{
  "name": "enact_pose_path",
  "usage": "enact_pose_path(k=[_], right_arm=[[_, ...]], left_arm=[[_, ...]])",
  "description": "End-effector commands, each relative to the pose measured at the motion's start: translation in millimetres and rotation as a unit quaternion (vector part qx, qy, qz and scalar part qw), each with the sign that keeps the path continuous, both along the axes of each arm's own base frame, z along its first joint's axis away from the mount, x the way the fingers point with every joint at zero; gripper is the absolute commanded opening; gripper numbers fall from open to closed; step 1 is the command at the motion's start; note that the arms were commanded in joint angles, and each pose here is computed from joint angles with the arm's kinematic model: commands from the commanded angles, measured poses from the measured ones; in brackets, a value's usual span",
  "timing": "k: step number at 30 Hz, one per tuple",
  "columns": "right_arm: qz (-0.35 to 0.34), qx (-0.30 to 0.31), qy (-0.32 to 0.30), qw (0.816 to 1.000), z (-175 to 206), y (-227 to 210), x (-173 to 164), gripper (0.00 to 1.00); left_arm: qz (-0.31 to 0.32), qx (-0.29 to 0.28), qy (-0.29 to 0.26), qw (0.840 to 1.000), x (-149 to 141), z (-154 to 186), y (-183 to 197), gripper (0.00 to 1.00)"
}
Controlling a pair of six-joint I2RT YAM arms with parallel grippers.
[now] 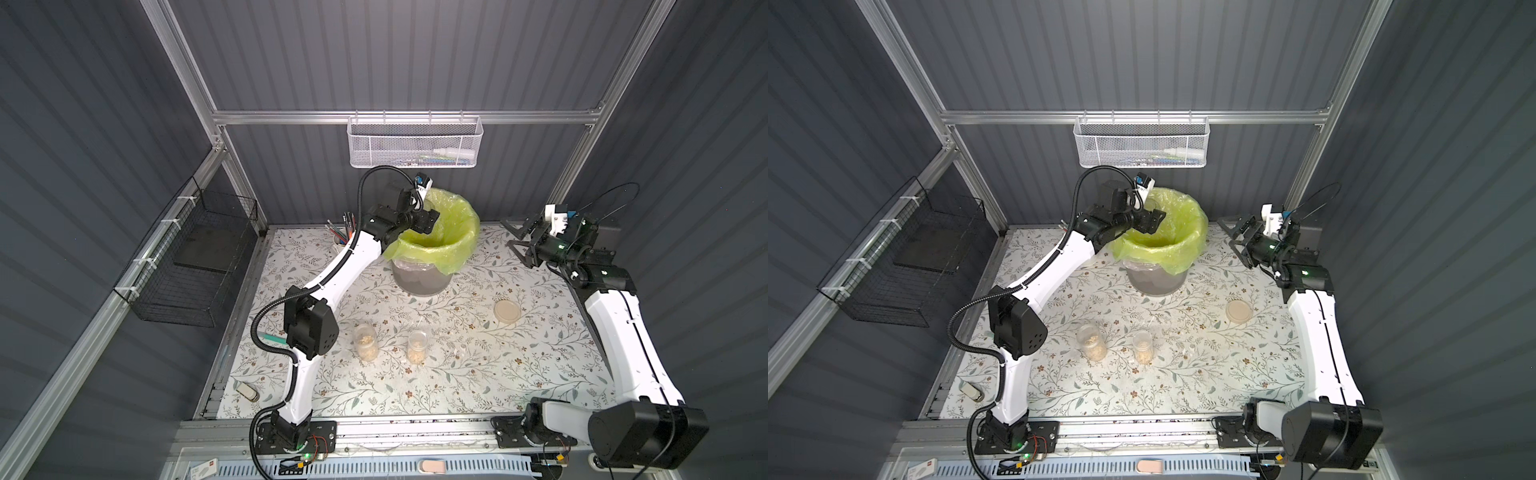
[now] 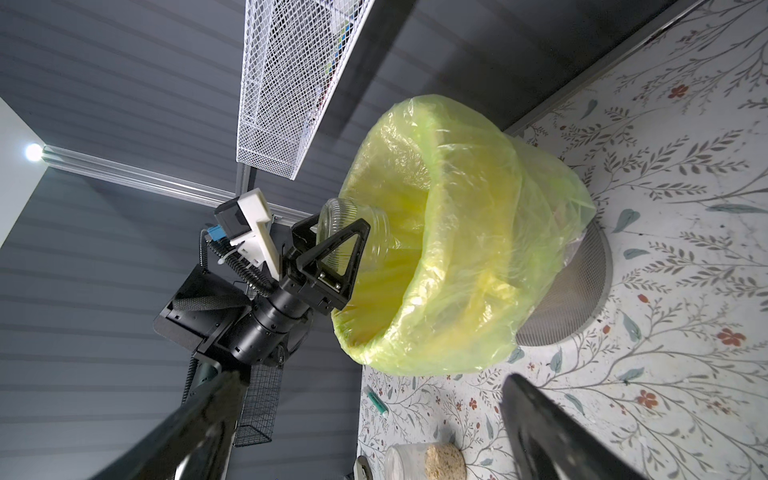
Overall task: Empty expired oatmeal from jars
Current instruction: Move the trash bin to the center of the board.
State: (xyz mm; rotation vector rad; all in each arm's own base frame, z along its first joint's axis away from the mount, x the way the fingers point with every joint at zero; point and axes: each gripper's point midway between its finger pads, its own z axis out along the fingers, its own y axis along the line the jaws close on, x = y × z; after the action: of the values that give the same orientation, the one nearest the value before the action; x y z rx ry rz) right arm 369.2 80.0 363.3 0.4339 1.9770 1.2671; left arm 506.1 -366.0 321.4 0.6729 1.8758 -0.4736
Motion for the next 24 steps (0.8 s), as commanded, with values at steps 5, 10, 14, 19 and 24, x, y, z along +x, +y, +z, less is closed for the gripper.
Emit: enact_pose_path(k=[5, 10, 14, 19, 24], right_arm=[[0.012, -0.011, -0.022, 1.0, 11, 5, -2, 0.99], [0.013, -0.01, -0.021, 1.0, 11, 6, -1, 0.99], [0.01, -0.008, -0.023, 1.0, 10, 6, -1, 0.99], [0.013, -0.007, -0.022, 1.0, 10, 10, -1, 0.99], [0.022, -0.01, -0.018, 1.0, 11, 20, -3, 0.99]], left_arm=[[-0.01, -0.171, 0.021, 0.985, 3, 51, 14, 0.38], [-0.02, -0.203, 0.049, 0.978, 2, 50, -2, 0.36], [0.03, -0.287, 0.049, 0.956, 12, 75, 28, 0.4], [0.02, -0.376, 0.099, 0.921, 8, 95, 27, 0.39], [0.021, -0.449, 0.135, 0.883, 0, 110, 33, 0.4]])
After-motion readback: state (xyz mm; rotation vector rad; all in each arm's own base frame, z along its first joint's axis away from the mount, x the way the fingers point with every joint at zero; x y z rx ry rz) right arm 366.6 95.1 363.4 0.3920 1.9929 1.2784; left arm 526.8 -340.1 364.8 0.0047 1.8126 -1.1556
